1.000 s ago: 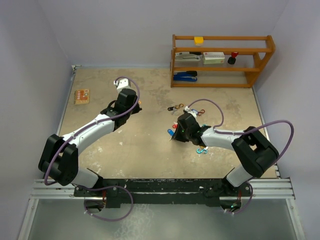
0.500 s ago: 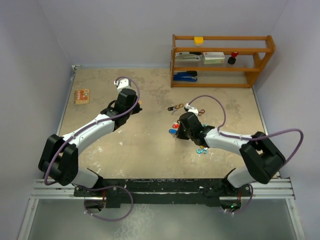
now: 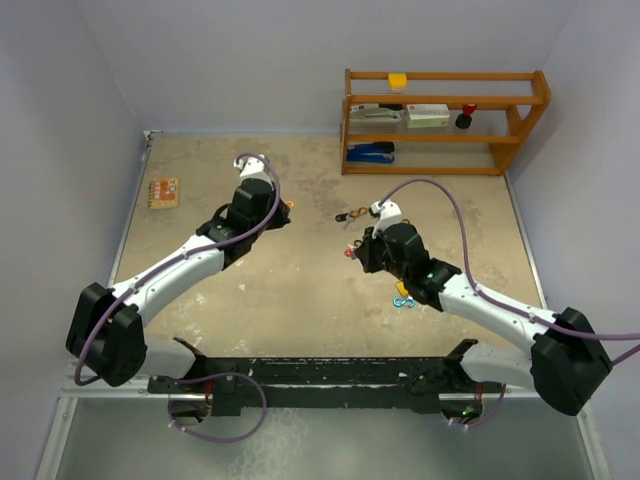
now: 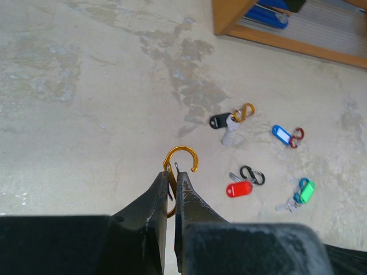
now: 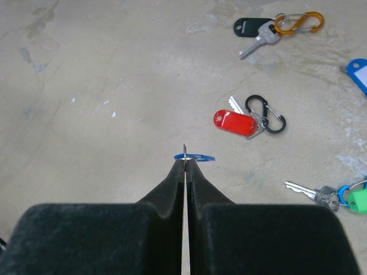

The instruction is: Put the keys on the keyring

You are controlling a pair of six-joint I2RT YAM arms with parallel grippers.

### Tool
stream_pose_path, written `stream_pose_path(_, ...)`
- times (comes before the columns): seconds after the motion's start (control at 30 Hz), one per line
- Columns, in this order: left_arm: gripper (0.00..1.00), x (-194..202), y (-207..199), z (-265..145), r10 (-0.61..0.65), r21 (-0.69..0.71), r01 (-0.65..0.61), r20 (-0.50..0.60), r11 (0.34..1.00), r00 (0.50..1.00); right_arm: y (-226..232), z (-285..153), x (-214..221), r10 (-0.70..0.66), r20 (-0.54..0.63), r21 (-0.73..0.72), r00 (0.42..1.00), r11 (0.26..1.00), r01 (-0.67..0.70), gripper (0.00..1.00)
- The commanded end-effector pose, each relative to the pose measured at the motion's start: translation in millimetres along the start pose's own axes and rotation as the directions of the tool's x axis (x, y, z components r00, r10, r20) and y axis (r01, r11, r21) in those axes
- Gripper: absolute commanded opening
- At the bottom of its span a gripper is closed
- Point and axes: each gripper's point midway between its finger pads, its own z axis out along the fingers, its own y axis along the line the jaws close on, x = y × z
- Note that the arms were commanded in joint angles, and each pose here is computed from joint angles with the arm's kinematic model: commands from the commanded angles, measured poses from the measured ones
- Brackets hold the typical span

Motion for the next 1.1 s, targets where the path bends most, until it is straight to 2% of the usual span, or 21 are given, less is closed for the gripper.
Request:
stream_pose_path(0.0, 0.0, -23, -33, -19, 0.027, 0.129, -0.035, 0.066, 0.991, 0.997, 21, -6, -14, -0.147, 0.088, -0.139, 0.985, 0.978, 0.158, 0.0)
stream_pose_path(0.23, 0.0, -18, -45, -19, 0.041, 0.174, -0.048, 0.04, 0.984, 0.998, 36, -10, -21, -0.2, 0.163, -0.223, 0.966, 0.946, 0.233, 0.0)
stream_pose_path(0.67, 0.0, -9, -51, -14, 0.026, 0.181, -0.028, 0.01, 0.983, 1.0, 48, 11, -27, -0.192, 0.134, -0.257, 0.972, 0.941, 0.221, 0.0)
stream_pose_path(1.07, 0.0, 8, -77, -8, 0.059, 0.221, -0.05, -0.032, 0.974, 0.998, 52, 4, -35, -0.212, 0.162, -0.269, 0.964, 0.93, 0.25, 0.0)
